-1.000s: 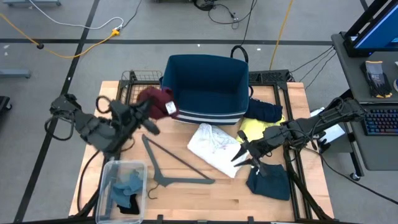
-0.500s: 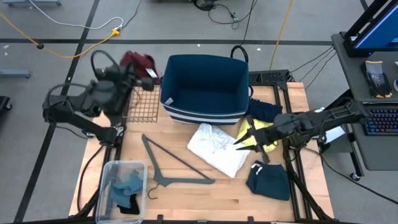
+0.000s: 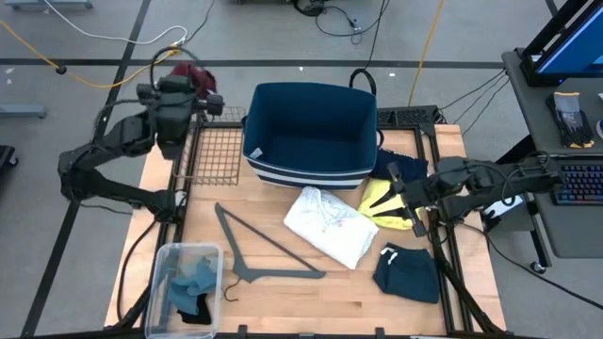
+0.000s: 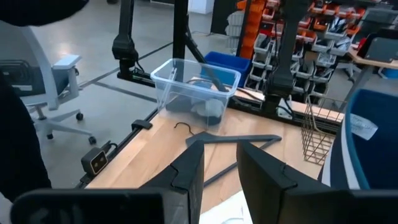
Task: Pick & Place Cloths
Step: Put the dark red boxer into the brown wire basket
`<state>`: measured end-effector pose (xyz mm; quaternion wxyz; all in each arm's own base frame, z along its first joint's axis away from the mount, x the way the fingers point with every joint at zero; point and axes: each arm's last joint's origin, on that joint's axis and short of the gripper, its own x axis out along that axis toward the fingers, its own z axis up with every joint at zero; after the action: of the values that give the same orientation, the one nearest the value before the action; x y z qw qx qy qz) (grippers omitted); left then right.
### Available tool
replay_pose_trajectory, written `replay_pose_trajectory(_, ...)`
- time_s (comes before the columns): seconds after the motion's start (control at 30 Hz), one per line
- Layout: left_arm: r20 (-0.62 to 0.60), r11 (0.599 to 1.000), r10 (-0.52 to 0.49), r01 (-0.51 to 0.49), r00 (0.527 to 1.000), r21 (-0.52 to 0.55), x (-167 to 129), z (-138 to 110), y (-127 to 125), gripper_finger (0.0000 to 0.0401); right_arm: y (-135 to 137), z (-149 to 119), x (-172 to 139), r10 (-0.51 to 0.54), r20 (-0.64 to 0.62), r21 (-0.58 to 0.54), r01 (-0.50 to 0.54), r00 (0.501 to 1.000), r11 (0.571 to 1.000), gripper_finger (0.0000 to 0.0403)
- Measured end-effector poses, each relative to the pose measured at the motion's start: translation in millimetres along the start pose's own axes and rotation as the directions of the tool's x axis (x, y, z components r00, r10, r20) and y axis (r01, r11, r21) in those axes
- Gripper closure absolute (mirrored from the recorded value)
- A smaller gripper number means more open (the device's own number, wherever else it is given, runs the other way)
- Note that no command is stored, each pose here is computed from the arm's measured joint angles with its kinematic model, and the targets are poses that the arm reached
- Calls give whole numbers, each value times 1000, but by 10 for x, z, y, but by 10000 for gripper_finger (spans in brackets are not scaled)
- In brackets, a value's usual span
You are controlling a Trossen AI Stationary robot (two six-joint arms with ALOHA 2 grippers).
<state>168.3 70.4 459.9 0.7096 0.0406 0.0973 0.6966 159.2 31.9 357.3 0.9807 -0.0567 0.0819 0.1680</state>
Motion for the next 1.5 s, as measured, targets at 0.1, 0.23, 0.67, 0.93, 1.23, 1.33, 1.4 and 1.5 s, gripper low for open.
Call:
replay_pose_trajectory(0.1,-116,1000,-12,11,993,-12,197,-163,57,401,3,9,-24,-1,9,-2,1,1000,1000,316)
replay_pose_trajectory(0.23,-322,1000,9,-17,947,-22,442,-385,148,401,3,10,-27,-1,10,-4,2,1000,1000,316)
replay_pose_trajectory(0.67,-715,999,-30,8,698,-34,1154,-816,20,401,2,9,-25,-5,9,-4,6,1000,1000,316)
replay_pose_trajectory(0.93,-849,997,-73,65,524,-46,1522,-1141,-117,401,2,8,-25,-6,8,-3,6,1000,1000,316)
replay_pose_trajectory(1.23,-937,998,-59,10,346,-60,1636,-1632,-53,401,4,-9,-26,-4,-10,0,4,1000,1000,316)
replay_pose_trajectory(1.33,-952,996,-81,-2,296,-85,1644,-1730,-21,398,4,-9,-26,-4,-9,-1,4,1000,1000,316)
replay_pose_trajectory(1.4,-957,995,-89,-19,276,-98,1646,-1769,-8,395,4,-9,-26,-4,-9,-1,4,1000,1000,316)
replay_pose_trajectory(1.5,-960,992,-112,-25,256,-122,1653,-1790,6,389,4,-9,-26,-4,-9,-1,4,1000,1000,316)
